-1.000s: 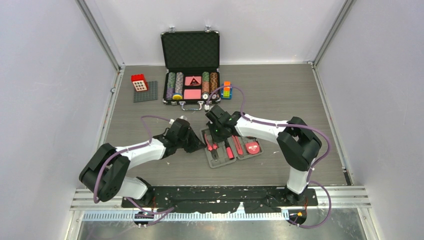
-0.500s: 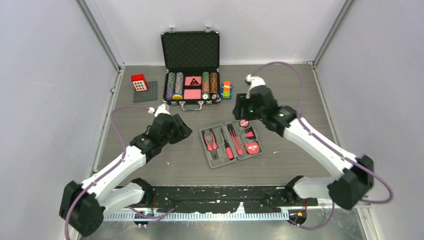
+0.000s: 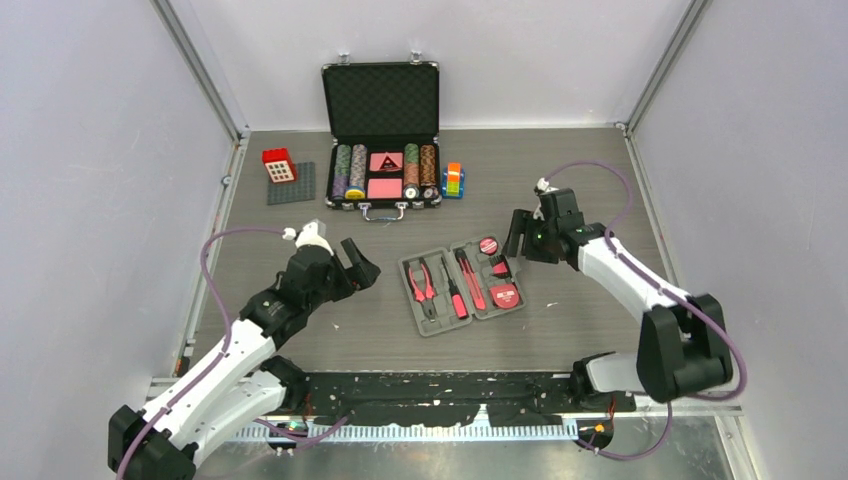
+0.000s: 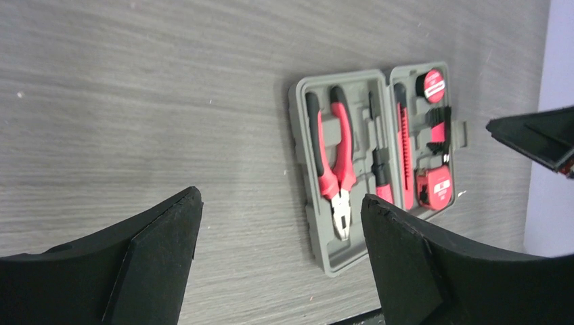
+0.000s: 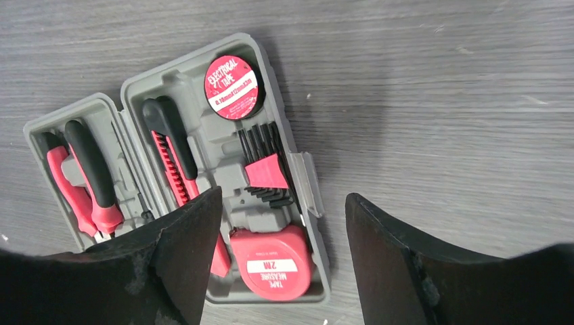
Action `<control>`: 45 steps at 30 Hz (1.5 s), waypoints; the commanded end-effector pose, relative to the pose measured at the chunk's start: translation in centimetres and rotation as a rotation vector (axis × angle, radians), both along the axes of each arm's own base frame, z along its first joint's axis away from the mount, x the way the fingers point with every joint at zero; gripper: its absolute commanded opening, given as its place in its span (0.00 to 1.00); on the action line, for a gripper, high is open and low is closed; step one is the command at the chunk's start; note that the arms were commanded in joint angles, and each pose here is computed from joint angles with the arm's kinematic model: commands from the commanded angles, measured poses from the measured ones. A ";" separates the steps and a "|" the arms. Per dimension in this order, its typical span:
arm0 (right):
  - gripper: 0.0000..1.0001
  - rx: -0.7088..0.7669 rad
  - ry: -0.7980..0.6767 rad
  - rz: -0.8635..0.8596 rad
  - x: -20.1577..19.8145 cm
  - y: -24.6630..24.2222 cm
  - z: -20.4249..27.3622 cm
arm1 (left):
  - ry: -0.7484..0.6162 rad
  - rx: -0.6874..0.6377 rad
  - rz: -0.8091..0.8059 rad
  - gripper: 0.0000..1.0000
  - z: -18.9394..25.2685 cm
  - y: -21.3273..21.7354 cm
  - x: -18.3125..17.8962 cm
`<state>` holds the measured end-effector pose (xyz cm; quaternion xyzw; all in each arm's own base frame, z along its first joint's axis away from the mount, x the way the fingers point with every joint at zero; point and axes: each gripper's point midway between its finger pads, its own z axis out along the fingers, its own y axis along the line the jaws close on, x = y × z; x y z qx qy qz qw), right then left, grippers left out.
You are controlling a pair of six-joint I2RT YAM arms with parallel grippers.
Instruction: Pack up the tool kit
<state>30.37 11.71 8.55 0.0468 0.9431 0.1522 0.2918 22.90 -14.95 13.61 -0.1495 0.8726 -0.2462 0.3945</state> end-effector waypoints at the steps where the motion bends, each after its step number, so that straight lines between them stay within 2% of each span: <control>1: 0.71 0.140 -0.020 0.032 1.8 2.0 -0.6 | 0.004 -0.076 -0.034 0.88 0.0 -1.3 -0.3; 6: 0.62 0.134 0.042 0.022 2.1 1.3 -3.6 | 0.033 -0.096 -0.056 0.88 -1.0 -1.8 -0.9; 10: 0.50 0.134 0.060 0.016 1.5 0.7 -4.8 | 0.047 -0.114 -0.068 0.87 -1.5 -2.1 -1.1; 11: 0.44 0.138 0.064 0.017 1.2 0.7 -5.0 | 0.051 -0.116 -0.071 0.87 -1.7 -2.2 -1.1; 14: 0.32 0.154 0.052 0.028 0.8 0.9 -4.6 | 0.056 -0.115 -0.073 0.87 -1.9 -2.3 -1.1; 20: 0.13 0.179 -0.014 0.060 0.8 1.3 -1.8 | 0.079 -0.164 -0.121 0.87 -2.0 -3.7 -1.3; 23: 0.08 0.139 -0.053 0.061 0.9 0.7 0.2 | 0.104 -0.191 -0.140 0.87 -2.4 -4.6 -1.3; 26: 0.06 0.003 -0.125 0.032 2.2 -1.4 2.7 | 0.116 -0.218 -0.147 0.87 -2.3 -5.2 -1.1; 32: 0.06 -0.329 -0.168 -0.040 3.0 -4.8 5.9 | 0.120 -0.222 -0.120 0.86 -2.3 -5.0 -1.0; 35: 0.06 -0.492 -0.212 -0.015 3.3 -3.8 8.1 | 0.120 -0.203 -0.092 0.86 -2.7 -4.2 -1.2; 36: 0.06 -0.533 -0.182 -0.006 3.1 -3.8 7.7 | 0.121 -0.195 -0.083 0.86 -2.9 -3.9 -1.3; 41: 0.06 -0.688 -0.214 0.024 3.0 -1.2 9.9 | 0.119 -0.187 -0.051 0.85 -3.6 -2.9 -2.0; 45: 0.06 -0.769 -0.197 0.089 2.6 2.1 9.5 | 0.104 -0.192 -0.038 0.85 -3.8 -2.4 -2.4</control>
